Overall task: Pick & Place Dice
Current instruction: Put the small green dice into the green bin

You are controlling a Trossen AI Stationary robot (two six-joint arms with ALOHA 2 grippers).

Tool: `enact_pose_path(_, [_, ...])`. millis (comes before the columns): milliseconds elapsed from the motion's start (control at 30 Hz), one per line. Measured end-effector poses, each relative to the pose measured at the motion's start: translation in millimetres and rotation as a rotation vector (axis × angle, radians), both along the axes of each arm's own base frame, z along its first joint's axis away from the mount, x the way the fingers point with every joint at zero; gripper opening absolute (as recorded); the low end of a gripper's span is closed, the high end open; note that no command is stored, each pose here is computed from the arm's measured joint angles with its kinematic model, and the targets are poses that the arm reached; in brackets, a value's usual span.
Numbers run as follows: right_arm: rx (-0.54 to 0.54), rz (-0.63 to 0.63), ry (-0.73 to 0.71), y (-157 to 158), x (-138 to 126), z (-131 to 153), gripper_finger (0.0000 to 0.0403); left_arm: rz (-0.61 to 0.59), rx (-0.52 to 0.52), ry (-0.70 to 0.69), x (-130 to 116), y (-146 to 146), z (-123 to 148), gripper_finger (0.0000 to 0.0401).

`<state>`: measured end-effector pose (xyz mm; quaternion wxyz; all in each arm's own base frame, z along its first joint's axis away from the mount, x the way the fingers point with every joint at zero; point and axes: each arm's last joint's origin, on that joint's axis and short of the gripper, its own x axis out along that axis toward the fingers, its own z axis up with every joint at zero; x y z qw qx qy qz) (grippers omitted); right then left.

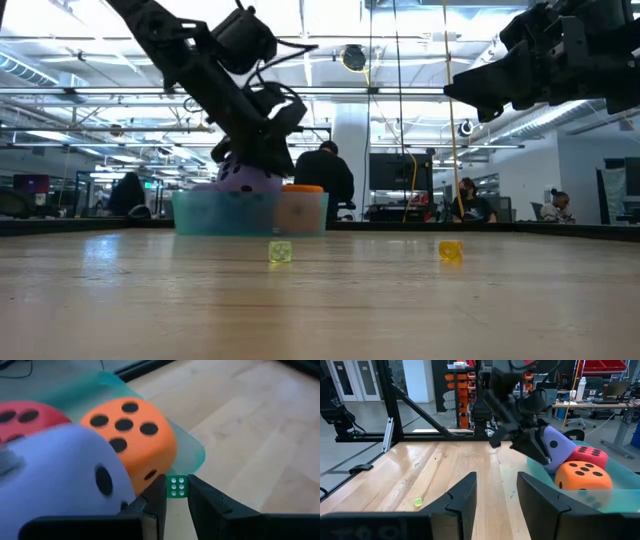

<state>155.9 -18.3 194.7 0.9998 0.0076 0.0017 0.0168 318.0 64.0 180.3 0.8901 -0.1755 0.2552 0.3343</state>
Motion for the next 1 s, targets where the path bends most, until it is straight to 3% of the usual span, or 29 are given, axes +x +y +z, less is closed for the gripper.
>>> enact_pose_path(433, [0.000, 0.000, 0.002, 0.0, 0.0, -0.2, 0.0130, -0.031, 0.035, -0.015, 4.5, 2.6, -1.5, 0.0075])
enact_pose_path(700, [0.000, 0.000, 0.002, 0.0, 0.0, -0.2, 0.0130, 0.010, 0.066, -0.005, 3.7, 3.8, -1.3, 0.0076])
enact_pose_path(1000, [0.000, 0.000, 0.002, 0.0, 0.0, -0.2, 0.0130, 0.017, 0.070, -0.006, 3.6, 4.1, -1.1, 0.0135])
